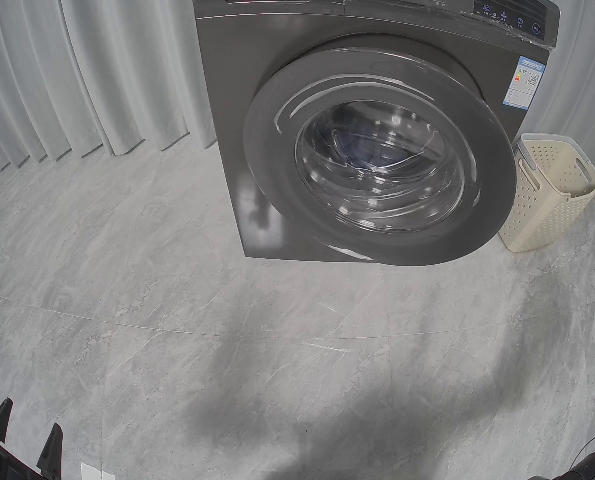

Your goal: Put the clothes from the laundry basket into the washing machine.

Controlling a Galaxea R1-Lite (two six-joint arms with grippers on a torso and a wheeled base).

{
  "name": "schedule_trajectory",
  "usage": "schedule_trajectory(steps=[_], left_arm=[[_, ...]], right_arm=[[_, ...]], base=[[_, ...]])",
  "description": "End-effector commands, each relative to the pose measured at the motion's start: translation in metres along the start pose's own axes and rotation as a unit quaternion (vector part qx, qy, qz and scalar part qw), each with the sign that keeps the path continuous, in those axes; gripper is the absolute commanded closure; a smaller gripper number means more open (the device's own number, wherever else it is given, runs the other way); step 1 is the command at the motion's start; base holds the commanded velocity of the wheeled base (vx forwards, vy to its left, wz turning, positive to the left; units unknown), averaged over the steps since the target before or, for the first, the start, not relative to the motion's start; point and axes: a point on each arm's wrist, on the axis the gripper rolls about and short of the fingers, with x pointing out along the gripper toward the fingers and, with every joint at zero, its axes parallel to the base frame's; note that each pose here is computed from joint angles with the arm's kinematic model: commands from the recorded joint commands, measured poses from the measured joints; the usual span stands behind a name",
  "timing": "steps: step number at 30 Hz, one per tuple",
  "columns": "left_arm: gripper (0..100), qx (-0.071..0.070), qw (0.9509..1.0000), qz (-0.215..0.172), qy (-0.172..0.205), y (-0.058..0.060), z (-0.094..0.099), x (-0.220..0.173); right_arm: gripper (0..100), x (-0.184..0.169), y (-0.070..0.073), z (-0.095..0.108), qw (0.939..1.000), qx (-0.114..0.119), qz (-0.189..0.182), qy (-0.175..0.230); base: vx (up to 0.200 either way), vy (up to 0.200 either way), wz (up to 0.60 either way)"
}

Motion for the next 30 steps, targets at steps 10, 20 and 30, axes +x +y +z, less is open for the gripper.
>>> schedule_trajectory(steps=[10, 20, 30], left_arm=[[0, 0.000, 1.0000, 0.002, 0.003, 0.000, -0.004, 0.001], [0, 0.015, 0.9999, 0.000, 0.004, 0.000, -0.005, 0.001], [0, 0.008, 1.0000, -0.001, 0.004, 0.000, -0.004, 0.001]], right_arm=[[0, 0.158, 0.042, -0.018, 0.9596, 0.102, 0.131, 0.227], [0, 0.191, 0.086, -0.005, 0.9532, 0.132, 0.192, 0.192], [0, 0.223, 0.092, 0.016, 0.9604, 0.160, 0.189, 0.127]], base=[[0.000, -0.120, 0.00], [0.000, 0.000, 0.00], [0.160, 0.000, 0.00]])
